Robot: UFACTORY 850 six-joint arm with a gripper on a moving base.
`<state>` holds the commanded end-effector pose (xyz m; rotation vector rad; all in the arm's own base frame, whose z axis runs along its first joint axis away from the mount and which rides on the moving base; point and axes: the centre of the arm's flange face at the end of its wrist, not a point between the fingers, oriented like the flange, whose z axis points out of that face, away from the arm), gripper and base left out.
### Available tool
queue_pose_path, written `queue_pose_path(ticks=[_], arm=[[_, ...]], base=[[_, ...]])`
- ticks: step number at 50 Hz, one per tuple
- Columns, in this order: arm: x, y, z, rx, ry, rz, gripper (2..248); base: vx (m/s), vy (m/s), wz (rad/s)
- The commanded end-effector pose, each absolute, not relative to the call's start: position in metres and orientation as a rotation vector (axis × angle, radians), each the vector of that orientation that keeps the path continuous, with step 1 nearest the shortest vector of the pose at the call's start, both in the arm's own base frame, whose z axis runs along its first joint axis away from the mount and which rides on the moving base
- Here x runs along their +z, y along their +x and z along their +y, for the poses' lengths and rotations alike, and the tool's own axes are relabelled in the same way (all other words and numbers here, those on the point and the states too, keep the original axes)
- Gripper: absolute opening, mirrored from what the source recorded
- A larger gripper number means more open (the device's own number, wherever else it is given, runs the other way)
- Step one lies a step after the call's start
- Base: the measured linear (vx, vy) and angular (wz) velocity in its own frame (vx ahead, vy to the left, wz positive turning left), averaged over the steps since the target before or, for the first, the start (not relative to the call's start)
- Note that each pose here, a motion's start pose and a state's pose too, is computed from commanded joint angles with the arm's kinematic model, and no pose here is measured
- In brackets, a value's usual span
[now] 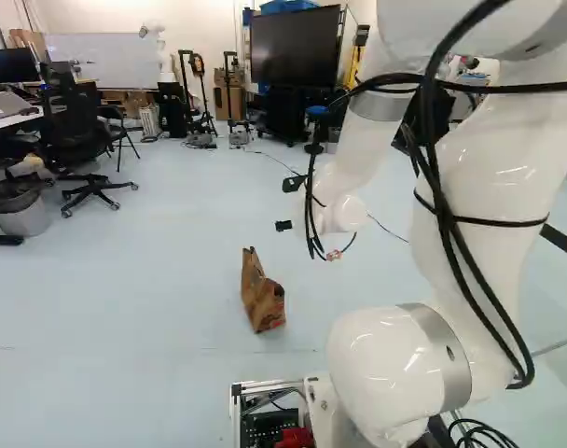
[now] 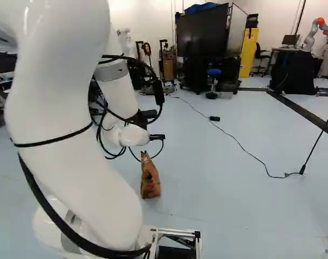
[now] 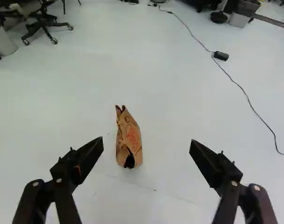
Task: Pick up the grocery bag from the ground
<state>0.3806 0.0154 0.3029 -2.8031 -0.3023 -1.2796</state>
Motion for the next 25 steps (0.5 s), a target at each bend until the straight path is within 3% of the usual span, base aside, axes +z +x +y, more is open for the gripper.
queue_pose_path(ticks=[25], arm=[[0.268,0.434,0.024,-1.150,-2.818,-0.449,247]], base=[[0.000,0.000,0.000]])
